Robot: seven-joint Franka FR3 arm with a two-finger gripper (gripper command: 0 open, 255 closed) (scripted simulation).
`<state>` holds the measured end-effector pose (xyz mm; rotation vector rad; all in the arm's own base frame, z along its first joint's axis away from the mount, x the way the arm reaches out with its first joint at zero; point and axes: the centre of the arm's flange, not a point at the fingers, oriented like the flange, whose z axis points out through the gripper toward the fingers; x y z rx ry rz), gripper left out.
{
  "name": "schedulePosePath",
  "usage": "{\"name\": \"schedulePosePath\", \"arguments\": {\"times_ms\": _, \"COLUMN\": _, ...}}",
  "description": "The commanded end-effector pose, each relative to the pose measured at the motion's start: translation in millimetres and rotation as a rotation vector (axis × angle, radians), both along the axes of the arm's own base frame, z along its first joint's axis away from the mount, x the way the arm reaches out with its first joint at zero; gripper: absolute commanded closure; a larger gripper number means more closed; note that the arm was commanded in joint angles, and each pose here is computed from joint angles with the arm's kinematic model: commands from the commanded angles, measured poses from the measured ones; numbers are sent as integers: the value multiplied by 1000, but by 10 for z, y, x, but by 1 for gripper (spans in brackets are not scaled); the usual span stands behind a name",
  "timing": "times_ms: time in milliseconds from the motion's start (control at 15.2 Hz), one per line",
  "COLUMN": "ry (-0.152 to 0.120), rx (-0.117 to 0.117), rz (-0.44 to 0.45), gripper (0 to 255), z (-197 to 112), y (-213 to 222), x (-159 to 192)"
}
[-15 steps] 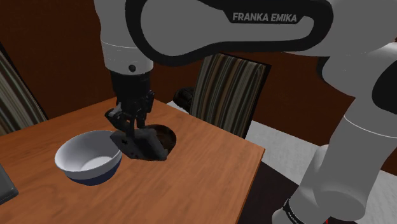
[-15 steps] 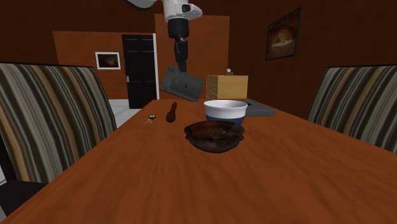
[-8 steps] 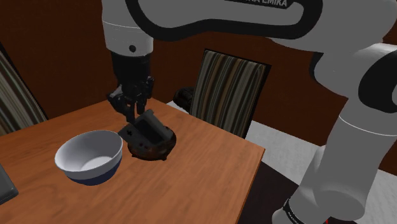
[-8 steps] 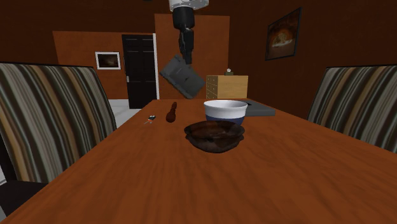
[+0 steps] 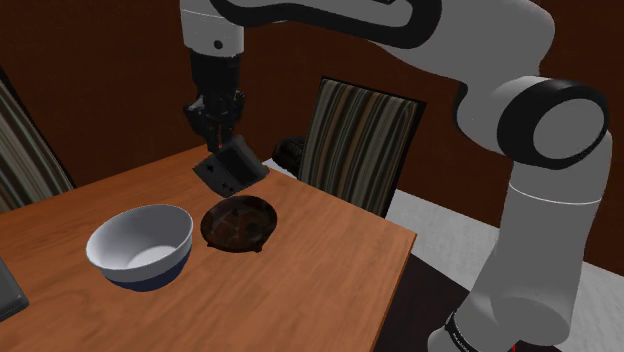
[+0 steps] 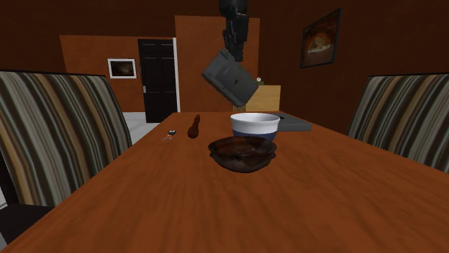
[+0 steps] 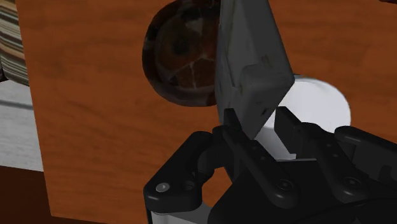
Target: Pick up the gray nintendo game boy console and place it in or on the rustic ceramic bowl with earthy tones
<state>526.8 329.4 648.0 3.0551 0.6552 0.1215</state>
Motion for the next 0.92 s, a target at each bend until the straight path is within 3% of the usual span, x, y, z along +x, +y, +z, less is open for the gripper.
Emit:
{"name": "schedulePosePath", "arguments": {"times_ms": 0, "ry": -1, "rx": 0, "rz": 0, "gripper": 255, "z": 68, "y": -155, "x": 235}}
{"name": "schedulePosePath", "arguments": {"times_ms": 132, "ry": -1, "rx": 0, "rz": 0, "gripper": 255, "z": 146, "y": -351, "x": 520}}
{"name": "schedulePosePath", "arguments": {"times_ms": 858, "ry": -1, "rx": 0, "rz": 0, "gripper": 255, "z": -434, "y": -351, "x": 520}}
